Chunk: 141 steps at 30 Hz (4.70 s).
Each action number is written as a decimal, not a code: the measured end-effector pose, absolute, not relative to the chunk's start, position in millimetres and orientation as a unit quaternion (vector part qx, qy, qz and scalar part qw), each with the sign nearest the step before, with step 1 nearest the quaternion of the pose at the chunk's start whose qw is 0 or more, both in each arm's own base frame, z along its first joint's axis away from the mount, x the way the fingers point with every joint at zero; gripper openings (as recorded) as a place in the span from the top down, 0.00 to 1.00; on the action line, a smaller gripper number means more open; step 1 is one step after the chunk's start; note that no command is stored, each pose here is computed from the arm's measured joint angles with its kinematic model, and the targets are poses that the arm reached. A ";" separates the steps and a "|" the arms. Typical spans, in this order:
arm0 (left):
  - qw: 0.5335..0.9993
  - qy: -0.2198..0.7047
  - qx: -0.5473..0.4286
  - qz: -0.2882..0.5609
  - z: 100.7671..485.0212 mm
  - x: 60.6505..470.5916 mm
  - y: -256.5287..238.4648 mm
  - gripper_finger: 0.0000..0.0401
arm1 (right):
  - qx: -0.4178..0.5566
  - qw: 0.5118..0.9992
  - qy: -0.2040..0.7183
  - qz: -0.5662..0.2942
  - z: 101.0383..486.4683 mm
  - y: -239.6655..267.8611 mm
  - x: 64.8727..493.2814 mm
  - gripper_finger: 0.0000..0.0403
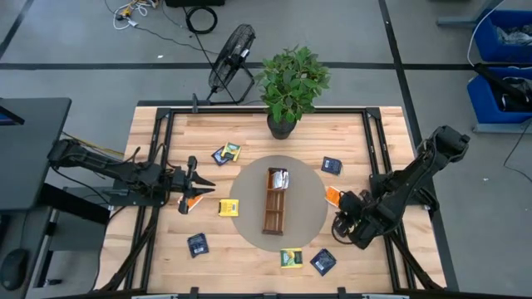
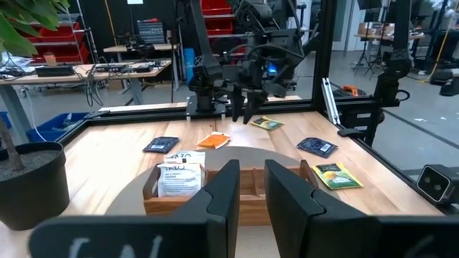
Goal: Pick & Place Tea
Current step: Put the orange tea bag into the top compartment of the top section wooden organizer
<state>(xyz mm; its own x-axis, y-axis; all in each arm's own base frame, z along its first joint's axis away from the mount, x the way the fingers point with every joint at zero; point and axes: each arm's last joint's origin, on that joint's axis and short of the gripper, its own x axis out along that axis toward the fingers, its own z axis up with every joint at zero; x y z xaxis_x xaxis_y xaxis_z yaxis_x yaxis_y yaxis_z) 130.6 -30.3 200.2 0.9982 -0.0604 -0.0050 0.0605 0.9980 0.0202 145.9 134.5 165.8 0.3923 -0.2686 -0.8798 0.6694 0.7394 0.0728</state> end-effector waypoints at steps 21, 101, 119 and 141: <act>0.999 0.013 0.005 -0.030 198.1 130.6 -30.3 0.83 | -0.046 0.768 0.606 -0.202 125.2 132.6 161.2 0.62; 0.999 0.016 0.007 -0.030 197.5 130.7 -30.3 0.83 | 0.341 0.867 0.300 -0.206 283.3 74.1 293.7 1.00; 0.999 0.018 0.010 -0.030 197.2 130.6 -30.3 0.83 | 0.486 0.808 0.294 -0.156 287.4 -14.1 312.7 1.00; 0.999 0.026 0.012 -0.030 195.4 130.6 -30.3 0.83 | 0.530 0.734 0.377 -0.193 231.1 -13.6 339.8 1.00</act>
<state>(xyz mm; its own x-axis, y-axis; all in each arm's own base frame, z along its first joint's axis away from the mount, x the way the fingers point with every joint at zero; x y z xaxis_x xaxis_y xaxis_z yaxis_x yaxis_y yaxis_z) 130.6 -30.3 195.4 0.9968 -0.0598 -0.0534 0.0610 0.9979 0.0224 339.8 -13.6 231.1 0.6410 0.1159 -0.7588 0.6839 0.3625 0.6331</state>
